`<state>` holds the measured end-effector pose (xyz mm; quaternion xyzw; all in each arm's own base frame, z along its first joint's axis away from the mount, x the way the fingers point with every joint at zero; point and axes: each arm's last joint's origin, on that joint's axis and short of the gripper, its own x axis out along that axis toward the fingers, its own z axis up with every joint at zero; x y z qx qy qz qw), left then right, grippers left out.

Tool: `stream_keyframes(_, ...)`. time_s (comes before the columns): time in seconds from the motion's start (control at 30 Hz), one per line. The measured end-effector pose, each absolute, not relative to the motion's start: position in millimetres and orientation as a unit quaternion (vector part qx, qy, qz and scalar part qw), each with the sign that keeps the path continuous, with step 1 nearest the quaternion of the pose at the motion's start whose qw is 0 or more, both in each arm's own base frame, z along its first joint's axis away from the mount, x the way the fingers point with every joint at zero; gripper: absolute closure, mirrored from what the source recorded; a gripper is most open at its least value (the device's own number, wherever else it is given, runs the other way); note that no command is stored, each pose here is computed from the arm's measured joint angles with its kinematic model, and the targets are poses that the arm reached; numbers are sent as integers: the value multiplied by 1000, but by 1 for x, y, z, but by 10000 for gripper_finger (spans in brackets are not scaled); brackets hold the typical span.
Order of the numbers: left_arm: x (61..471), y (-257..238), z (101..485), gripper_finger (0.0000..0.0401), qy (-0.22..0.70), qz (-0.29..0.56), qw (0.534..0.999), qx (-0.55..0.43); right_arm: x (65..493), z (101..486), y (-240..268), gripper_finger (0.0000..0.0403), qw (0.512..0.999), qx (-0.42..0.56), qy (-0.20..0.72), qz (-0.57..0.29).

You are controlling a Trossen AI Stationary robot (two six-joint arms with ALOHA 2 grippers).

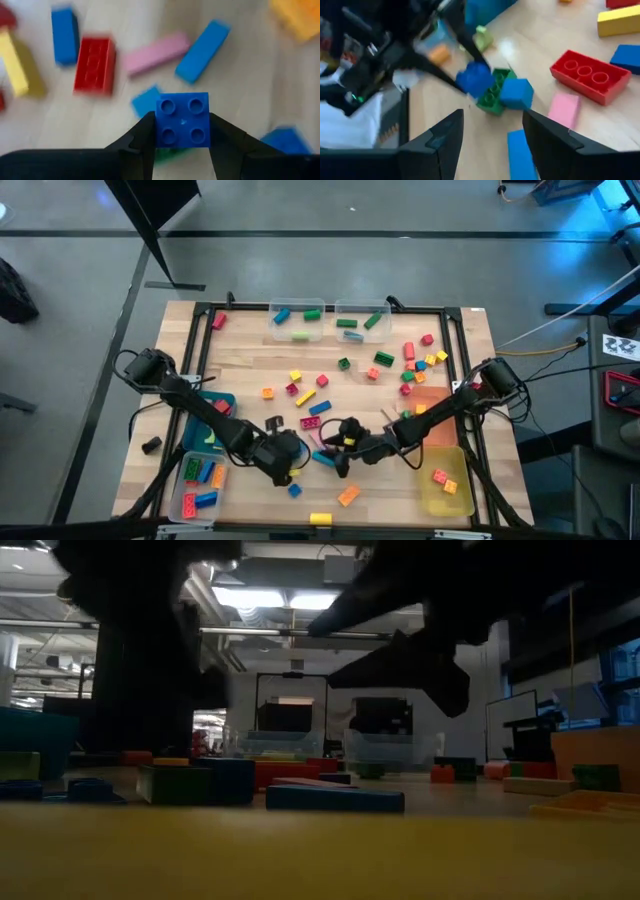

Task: Sort blocks by size
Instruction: Put the blue game piece into the yellow bin

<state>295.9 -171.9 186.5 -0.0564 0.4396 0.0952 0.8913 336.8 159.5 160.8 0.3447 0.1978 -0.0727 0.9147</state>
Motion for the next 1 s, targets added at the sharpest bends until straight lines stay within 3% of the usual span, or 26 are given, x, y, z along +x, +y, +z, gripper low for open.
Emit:
stream_keyframes(0.3,312,-178,201,270,337,67,939,17,349,175,149,198,891,426,157,-7)
stream_keyframes(0.77,316,-175,204,270,312,84,946,30,349,171,150,198,847,491,203,18)
stream_keyframes(1.0,318,-176,205,268,304,79,949,26,349,172,149,198,850,491,191,7)
